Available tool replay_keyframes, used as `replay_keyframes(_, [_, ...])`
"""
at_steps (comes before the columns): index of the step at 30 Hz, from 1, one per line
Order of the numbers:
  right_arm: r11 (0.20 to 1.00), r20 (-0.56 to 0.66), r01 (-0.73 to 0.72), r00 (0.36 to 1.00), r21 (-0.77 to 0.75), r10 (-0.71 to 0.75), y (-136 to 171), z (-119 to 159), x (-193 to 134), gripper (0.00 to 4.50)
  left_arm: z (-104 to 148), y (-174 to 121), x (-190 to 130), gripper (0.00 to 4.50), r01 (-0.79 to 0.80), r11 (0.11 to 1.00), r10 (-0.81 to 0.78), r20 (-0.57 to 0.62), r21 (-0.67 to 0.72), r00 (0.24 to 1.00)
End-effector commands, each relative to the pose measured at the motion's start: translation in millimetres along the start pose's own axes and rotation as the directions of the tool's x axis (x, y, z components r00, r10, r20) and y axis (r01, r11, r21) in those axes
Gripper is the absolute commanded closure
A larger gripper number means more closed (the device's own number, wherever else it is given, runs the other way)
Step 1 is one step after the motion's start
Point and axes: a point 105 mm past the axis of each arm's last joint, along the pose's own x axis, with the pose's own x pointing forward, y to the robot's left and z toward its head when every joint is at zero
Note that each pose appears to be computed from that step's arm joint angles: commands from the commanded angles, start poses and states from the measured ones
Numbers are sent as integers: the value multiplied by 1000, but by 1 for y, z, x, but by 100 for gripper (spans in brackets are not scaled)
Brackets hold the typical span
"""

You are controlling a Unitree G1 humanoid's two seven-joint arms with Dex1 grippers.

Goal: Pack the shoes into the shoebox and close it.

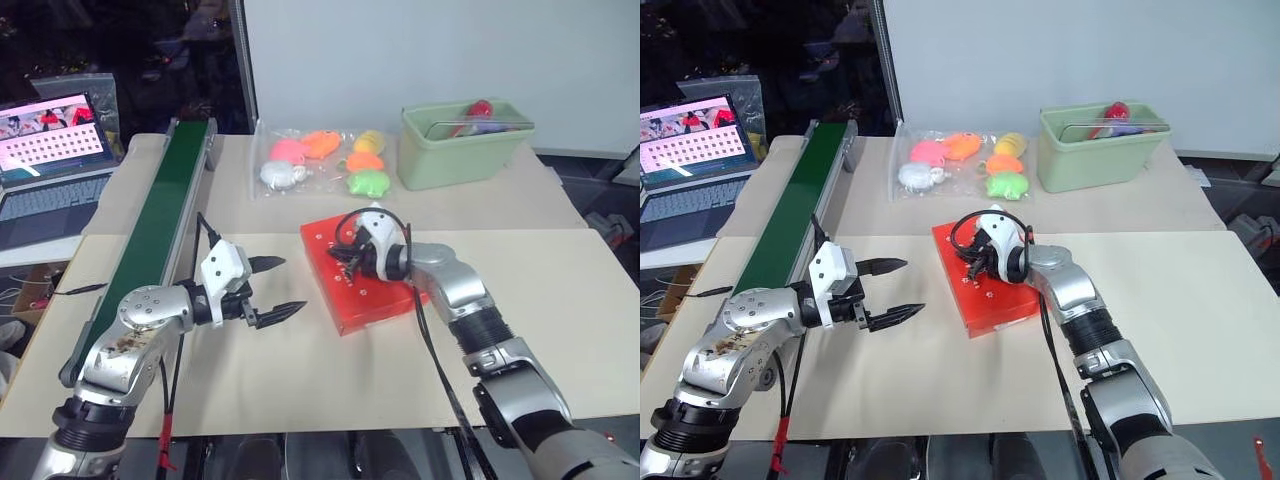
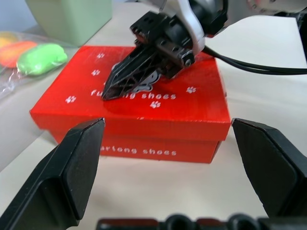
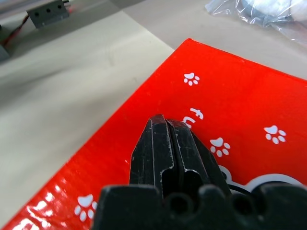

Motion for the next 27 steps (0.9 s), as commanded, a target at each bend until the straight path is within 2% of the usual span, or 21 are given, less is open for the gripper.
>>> replay_keyframes(1, [999, -162, -48, 986, 24, 51, 11, -41, 1, 449, 10, 2, -3, 0, -20, 999, 19, 17, 34, 1000])
replay_keyframes(6, [999, -119, -14, 993, 29, 17, 11, -31, 1, 449, 9, 4, -1, 0, -40, 999, 39, 22, 31, 999])
replay_keyframes(8, [998, -49, 10, 999, 66, -7, 9, -17, -3, 449, 9, 6, -1, 0, -61, 998, 60, 24, 22, 998])
replay_keyframes(10, [985, 101, 55, 992, 166, -72, -1, 9, -18, 449, 9, 11, -3, 0, -125, 992, 125, 42, -8, 991])
replay_keyframes(13, [935, 281, 84, 941, 346, -188, -18, 38, -52, 449, 8, 24, -10, 0, -250, 967, 253, 57, -46, 966])
replay_keyframes(14, [899, 345, 93, 903, 429, -258, -30, 46, -71, 449, 9, 32, -13, 0, -317, 946, 322, 68, -68, 944])
replay_keyframes(17, [808, 427, 130, 795, 575, -432, -56, 52, -119, 449, 8, 51, -24, 0, -483, 867, 493, 80, -121, 866])
replay_keyframes(19, [743, 427, 176, 723, 646, -543, -71, 46, -146, 449, 6, 61, -32, 0, -571, 804, 588, 81, -166, 805])
replay_keyframes(21, [658, 314, 371, 659, 655, -684, -87, 24, -173, 449, 3, 70, -41, 0, -666, 719, 689, 75, -201, 721])
replay_keyframes(23, [563, 141, 650, 583, 510, -800, -98, -10, -195, 449, -4, 79, -50, 0, -750, 609, 783, 44, -256, 621])
replay_keyframes(24, [524, 92, 720, 547, 455, -832, -100, -23, -200, 449, -8, 80, -52, 0, -771, 578, 804, 30, -268, 593])
replay_keyframes(27, [485, 51, 778, 509, 399, -859, -96, -42, -202, 449, -14, 82, -51, 0, -802, 531, 835, 8, -274, 551])
